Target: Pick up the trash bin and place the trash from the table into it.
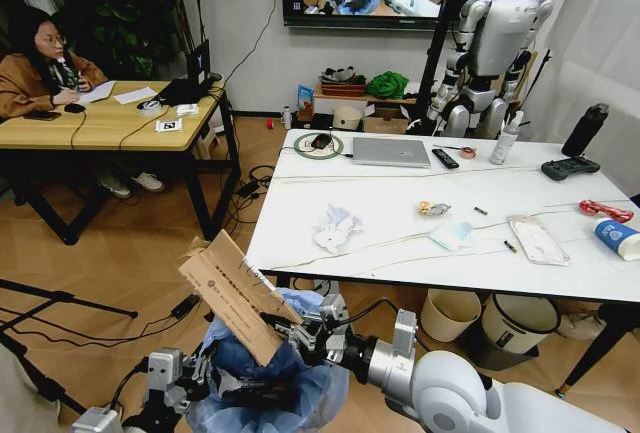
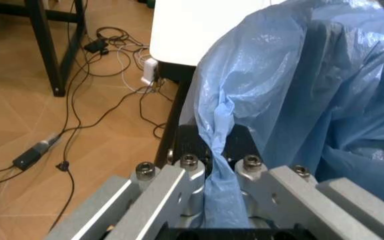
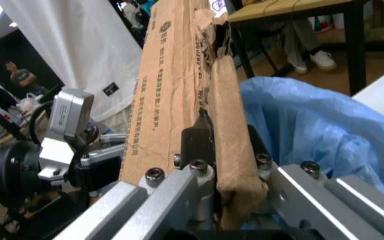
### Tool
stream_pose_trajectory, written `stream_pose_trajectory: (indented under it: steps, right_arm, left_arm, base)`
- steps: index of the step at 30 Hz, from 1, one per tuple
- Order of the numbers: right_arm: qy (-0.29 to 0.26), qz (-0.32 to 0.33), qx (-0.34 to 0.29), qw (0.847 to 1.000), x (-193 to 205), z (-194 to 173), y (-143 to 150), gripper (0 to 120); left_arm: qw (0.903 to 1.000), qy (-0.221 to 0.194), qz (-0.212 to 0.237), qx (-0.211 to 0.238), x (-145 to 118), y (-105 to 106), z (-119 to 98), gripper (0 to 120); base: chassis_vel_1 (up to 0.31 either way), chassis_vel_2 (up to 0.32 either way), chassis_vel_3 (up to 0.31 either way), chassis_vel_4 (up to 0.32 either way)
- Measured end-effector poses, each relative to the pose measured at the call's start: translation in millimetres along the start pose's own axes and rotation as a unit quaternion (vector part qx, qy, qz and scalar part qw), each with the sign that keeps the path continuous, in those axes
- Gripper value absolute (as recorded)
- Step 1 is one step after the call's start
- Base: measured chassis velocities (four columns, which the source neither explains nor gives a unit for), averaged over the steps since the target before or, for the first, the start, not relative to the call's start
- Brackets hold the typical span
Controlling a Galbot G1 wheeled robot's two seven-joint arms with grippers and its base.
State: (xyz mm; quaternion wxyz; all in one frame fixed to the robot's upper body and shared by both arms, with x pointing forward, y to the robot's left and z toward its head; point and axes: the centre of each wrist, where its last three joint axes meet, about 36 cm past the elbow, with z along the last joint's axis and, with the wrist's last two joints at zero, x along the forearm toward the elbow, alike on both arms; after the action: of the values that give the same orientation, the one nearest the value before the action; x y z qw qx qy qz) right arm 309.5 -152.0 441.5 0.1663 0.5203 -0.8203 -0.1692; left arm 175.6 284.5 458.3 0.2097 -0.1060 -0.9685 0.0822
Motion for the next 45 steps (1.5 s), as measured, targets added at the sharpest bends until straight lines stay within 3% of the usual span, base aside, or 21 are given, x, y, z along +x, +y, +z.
stream_pose_trajectory:
  steps: [12, 19, 21, 25, 28, 32, 37, 40, 45]
  right_arm:
    - [0.001, 0.009, 0.002, 1.000, 5, 3, -1, 0]
    - [0.007, 0.011, 0.001, 1.000, 7, 7, 0, 26]
    - [0.007, 0.012, 0.000, 1.000, 7, 7, 0, 28]
    - [0.008, 0.012, 0.000, 1.000, 7, 8, 2, 48]
    - [0.008, 0.012, 0.000, 1.000, 7, 8, 2, 53]
    - [0.010, 0.012, 0.000, 1.000, 7, 9, 2, 73]
    - [0.011, 0.013, -0.002, 1.000, 7, 10, 3, 90]
    - [0.013, 0.013, -0.002, 1.000, 8, 11, 4, 98]
    - [0.013, 0.013, -0.003, 1.000, 8, 12, 4, 100]
  left_arm:
    - [1.0000, -0.002, 0.001, 0.000, 0, 0, -1, 0]
    - [1.0000, -0.004, 0.001, 0.000, 0, 0, -3, 0]
    - [1.0000, -0.004, 0.001, -0.001, 0, 0, -3, 0]
    - [1.0000, -0.007, 0.001, 0.000, -2, 0, -3, 0]
    - [1.0000, -0.007, 0.002, 0.001, -2, 0, -3, 0]
    - [1.0000, -0.006, 0.002, 0.001, -2, 0, -3, 0]
    - [1.0000, -0.006, 0.003, 0.001, -3, 0, -3, 0]
    - [1.0000, -0.006, 0.003, 0.001, -3, 0, -3, 0]
    - [1.0000, -0.006, 0.003, 0.001, -3, 1, -3, 0]
  base:
    - [0.000, 0.000, 0.000, 0.000]
    - [0.000, 0.000, 0.000, 0.000]
    - [0.000, 0.000, 0.000, 0.000]
    - [0.000, 0.000, 0.000, 0.000]
    - [0.000, 0.000, 0.000, 0.000]
    - [0.000, 0.000, 0.000, 0.000]
    - [0.000, 0.000, 0.000, 0.000]
    - [0.000, 0.000, 0.000, 0.000]
    - [0.000, 0.000, 0.000, 0.000]
